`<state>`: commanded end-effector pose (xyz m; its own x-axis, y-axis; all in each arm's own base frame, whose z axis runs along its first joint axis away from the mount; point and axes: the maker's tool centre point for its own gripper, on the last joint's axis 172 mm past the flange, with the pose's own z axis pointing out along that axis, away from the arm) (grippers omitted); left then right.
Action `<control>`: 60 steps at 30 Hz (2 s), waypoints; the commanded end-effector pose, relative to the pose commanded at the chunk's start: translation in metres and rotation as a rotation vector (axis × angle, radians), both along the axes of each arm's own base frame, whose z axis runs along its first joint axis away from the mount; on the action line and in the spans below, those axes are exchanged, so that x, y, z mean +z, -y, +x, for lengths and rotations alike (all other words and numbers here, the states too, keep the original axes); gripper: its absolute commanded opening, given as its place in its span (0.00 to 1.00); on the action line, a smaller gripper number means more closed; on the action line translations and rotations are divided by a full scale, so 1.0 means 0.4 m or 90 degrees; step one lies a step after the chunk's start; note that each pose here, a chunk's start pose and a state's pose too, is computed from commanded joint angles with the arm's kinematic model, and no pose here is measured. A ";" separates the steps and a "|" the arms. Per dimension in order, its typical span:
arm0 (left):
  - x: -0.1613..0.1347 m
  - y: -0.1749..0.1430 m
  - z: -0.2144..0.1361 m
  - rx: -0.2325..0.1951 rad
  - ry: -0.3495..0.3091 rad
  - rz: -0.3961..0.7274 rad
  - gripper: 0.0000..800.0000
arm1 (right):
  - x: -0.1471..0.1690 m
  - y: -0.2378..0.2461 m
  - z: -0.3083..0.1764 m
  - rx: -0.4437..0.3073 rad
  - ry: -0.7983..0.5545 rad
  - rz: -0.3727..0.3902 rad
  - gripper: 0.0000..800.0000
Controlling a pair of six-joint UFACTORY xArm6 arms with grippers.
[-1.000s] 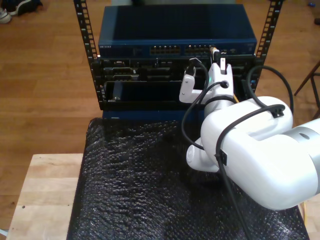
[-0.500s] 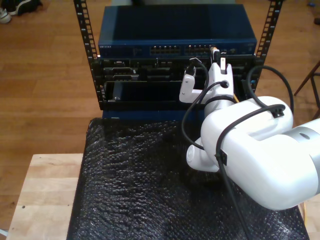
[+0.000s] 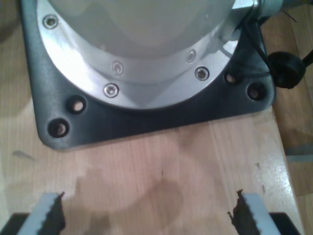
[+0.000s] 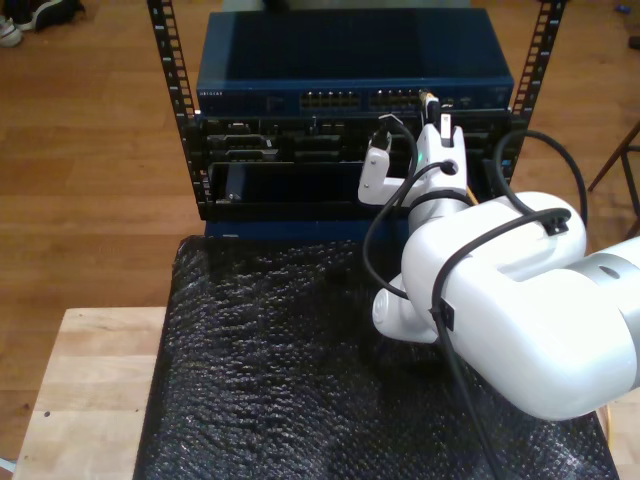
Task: Grab the cable and plug it in
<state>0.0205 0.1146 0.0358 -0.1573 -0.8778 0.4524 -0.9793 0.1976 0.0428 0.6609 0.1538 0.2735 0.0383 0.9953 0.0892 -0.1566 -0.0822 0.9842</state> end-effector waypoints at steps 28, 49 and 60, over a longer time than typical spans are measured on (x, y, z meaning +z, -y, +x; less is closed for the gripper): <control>0.000 0.000 0.000 0.000 0.000 0.000 1.00 | -0.003 0.001 0.009 0.000 -0.003 0.002 0.00; 0.000 0.000 0.000 0.000 0.000 0.000 1.00 | -0.010 -0.007 0.025 0.005 -0.011 0.007 0.00; 0.000 0.000 0.000 0.000 0.000 0.000 1.00 | -0.002 -0.011 0.032 0.007 -0.010 0.010 0.00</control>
<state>0.0205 0.1146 0.0358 -0.1573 -0.8778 0.4524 -0.9793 0.1976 0.0428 0.6738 0.1584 0.2727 0.0290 0.9942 0.1037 -0.1396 -0.0987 0.9853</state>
